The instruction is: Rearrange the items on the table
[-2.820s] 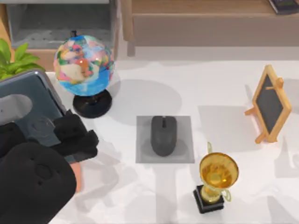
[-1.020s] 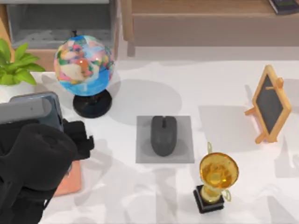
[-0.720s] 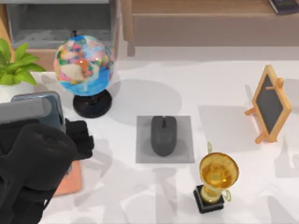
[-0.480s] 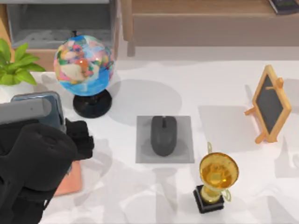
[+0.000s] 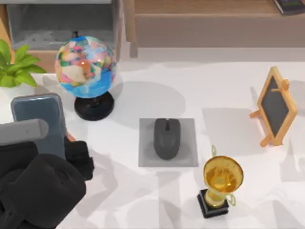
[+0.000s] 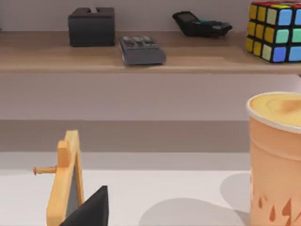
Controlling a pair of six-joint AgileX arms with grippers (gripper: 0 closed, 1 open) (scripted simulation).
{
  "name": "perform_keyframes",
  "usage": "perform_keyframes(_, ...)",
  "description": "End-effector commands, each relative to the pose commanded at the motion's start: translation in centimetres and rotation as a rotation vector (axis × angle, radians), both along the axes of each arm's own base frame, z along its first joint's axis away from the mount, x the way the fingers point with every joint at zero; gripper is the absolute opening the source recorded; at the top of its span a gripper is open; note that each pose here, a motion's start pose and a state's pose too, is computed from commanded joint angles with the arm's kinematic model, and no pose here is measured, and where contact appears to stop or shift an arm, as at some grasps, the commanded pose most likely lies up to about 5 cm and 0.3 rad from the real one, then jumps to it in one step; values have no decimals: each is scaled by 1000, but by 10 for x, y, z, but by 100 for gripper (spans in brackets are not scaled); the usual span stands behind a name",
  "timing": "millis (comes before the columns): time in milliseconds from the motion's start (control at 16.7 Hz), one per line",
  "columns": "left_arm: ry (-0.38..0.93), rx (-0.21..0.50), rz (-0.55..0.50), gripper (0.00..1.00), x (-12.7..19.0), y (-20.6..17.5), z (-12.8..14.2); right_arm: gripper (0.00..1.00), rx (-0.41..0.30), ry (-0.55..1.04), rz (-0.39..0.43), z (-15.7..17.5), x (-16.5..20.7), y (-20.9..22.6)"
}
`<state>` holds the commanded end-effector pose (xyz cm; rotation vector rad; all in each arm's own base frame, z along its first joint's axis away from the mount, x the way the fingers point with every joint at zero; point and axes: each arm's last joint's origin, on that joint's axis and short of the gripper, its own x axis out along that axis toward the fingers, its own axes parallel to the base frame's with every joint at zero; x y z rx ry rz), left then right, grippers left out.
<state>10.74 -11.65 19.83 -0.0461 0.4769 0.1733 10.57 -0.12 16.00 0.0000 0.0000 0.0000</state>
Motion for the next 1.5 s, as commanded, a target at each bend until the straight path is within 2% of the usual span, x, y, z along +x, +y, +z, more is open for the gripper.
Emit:
perform_keyframes(300,2,2,2,100,0,0,0,100,0,0,0,0,0,0)
perform_keyframes(480,14,-23,-23,100,0,3,-1,100,0,0,0,0,0,0)
perform_keyframes(900,30,-120,-186,100,-1,24,-10,100,0,0,0,0,0,0)
perform_keyframes(1200,-107,-170,-300,100,-1,50,-13,100,0,0,0,0,0,0)
perform_keyframes(1320,-199,-165,-307,100,0,63,-13,100,0,0,0,0,0,0)
perform_keyframes(1500,-342,-122,-285,100,-1,82,-15,100,0,0,0,0,0,0)
